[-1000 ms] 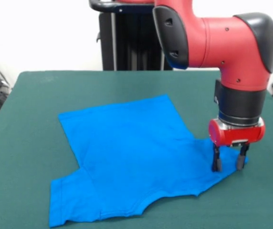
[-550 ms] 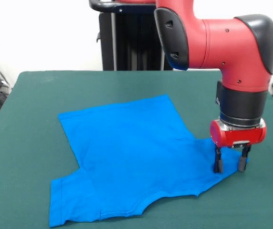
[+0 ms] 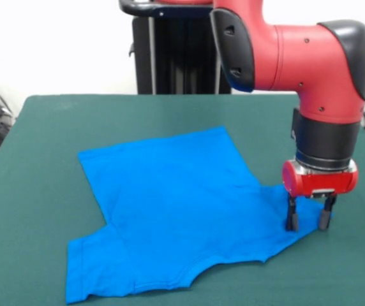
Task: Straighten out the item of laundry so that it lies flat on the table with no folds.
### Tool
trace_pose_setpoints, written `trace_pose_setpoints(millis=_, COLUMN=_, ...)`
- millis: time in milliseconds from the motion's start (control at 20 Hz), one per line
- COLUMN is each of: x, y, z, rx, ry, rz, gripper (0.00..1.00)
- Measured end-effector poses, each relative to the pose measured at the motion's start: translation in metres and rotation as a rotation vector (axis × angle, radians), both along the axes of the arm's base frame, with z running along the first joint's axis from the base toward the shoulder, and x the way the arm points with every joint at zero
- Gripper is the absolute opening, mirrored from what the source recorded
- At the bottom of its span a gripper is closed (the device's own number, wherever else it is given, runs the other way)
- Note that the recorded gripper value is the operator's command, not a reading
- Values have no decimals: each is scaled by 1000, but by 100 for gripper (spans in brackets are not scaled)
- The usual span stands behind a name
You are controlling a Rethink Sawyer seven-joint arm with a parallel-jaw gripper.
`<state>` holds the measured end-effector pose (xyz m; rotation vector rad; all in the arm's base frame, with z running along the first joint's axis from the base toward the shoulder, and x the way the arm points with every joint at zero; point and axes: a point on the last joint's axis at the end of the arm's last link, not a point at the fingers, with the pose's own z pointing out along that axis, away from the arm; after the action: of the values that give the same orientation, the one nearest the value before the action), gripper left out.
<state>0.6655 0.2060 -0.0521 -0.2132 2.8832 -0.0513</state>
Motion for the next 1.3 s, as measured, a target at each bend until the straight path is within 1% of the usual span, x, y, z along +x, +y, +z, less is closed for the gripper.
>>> trace_pose_setpoints(millis=750, x=3, y=2, z=-1, rx=8, ry=-4, rz=-43, gripper=100)
trace_pose_setpoints(millis=1300, x=1, y=7, z=0, rx=0, ry=-4, rz=-54, gripper=100)
